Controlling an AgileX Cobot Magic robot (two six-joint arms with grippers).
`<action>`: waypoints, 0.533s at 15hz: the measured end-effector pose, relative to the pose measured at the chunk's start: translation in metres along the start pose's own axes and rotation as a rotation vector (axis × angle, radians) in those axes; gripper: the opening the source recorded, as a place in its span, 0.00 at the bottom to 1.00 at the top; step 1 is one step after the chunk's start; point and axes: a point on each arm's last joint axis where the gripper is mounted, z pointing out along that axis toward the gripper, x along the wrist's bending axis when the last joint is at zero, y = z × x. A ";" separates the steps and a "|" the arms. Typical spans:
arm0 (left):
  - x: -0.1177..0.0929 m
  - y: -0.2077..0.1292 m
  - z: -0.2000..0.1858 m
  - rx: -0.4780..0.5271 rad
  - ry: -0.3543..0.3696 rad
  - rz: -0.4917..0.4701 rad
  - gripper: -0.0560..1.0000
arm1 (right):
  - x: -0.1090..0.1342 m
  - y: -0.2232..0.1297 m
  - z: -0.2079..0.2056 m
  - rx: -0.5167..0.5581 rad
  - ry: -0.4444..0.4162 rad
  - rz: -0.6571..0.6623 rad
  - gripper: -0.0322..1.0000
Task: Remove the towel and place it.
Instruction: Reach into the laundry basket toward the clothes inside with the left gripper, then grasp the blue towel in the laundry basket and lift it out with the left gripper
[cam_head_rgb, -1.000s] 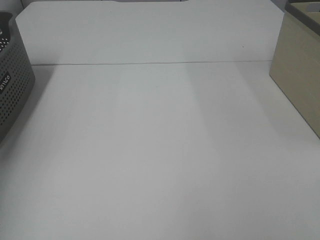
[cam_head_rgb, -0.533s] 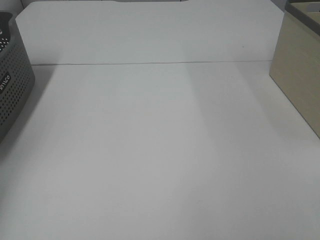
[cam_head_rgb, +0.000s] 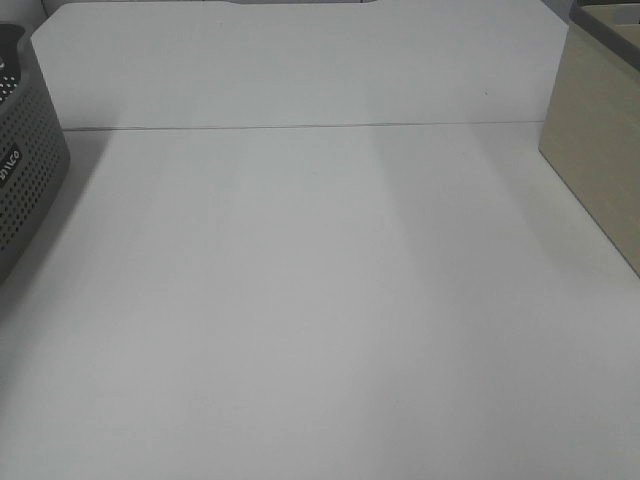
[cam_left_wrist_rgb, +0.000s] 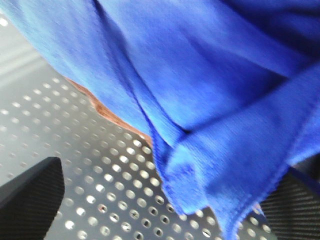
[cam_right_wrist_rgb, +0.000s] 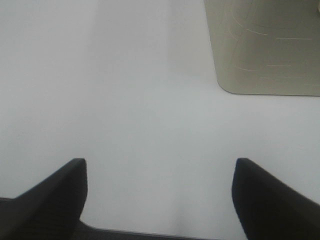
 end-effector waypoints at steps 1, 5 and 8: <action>0.000 0.001 0.002 -0.002 0.007 0.005 0.95 | 0.000 0.000 0.000 0.000 0.000 0.000 0.76; -0.003 0.002 0.008 0.006 -0.011 0.024 0.85 | 0.000 0.000 0.000 0.000 0.000 0.000 0.76; -0.006 0.004 0.007 0.022 -0.050 0.038 0.74 | 0.000 0.000 0.000 0.000 0.000 0.000 0.76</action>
